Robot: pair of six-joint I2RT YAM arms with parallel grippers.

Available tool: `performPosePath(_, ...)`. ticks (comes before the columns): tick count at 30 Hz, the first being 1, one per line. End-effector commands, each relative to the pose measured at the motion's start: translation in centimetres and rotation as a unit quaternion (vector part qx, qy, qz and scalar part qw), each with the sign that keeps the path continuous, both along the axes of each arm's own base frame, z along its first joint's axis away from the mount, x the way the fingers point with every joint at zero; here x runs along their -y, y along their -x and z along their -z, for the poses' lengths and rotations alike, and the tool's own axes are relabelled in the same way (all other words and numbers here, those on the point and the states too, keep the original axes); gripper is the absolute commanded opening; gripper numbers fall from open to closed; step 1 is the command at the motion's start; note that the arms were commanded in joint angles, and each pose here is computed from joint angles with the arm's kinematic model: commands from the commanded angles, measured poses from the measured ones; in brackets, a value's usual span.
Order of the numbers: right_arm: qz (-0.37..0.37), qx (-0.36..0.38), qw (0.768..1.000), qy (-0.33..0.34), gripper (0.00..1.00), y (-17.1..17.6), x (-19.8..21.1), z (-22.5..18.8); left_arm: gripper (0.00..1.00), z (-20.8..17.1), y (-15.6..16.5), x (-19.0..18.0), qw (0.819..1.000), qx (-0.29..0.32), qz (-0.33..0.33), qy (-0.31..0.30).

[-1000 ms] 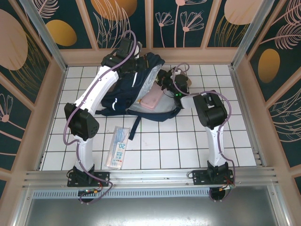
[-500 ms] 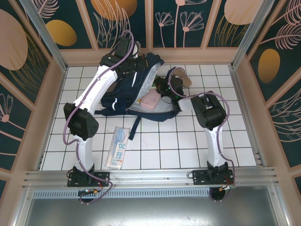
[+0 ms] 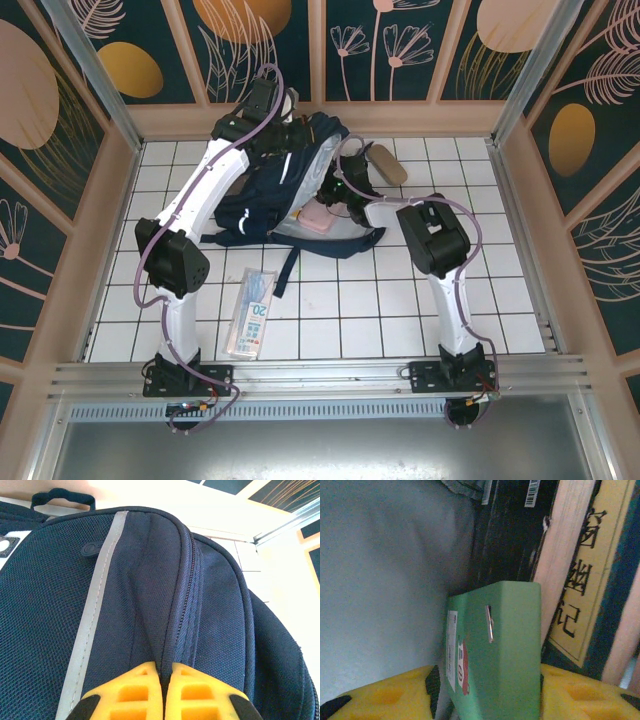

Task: Pack the student bag
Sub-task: Place the loose stationery in the student bag.

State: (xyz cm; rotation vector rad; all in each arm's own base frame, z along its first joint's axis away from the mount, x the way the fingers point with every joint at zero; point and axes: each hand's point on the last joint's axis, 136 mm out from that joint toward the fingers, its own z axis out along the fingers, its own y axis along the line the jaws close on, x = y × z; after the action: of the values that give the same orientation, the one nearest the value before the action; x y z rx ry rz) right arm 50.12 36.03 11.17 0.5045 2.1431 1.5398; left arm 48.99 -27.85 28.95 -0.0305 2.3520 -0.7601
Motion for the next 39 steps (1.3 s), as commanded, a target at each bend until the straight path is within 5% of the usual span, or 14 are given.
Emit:
performPosePath(1, -0.025, 0.024, 0.999, 0.042, 0.53, 0.7, 1.5, -1.9, 0.0, -8.5, -0.6, 0.2, 0.991, 0.113, 0.002, 0.067)
performPosePath(9, -0.063, 0.025, 0.997, 0.039, 0.18, 1.4, 0.9, -2.0, 0.0, -7.9, -0.4, 0.3, 0.992, 0.108, 0.005, 0.067)
performPosePath(13, -0.082, 0.008, 0.996, 0.036, 0.12, 1.6, -1.0, -0.8, 0.0, -7.8, -0.4, 0.3, 0.992, 0.107, 0.005, 0.067)
performPosePath(21, -0.104, 0.013, 0.993, 0.046, 0.24, 2.3, -3.0, -0.9, 0.0, -7.1, -0.2, 0.0, 0.993, 0.104, 0.004, 0.058)
performPosePath(39, -0.059, 0.076, 0.97, 0.224, 0.48, 6.9, 9.6, -5.8, 0.0, -2.5, 0.7, -2.7, 0.995, 0.09, -0.03, -0.013)
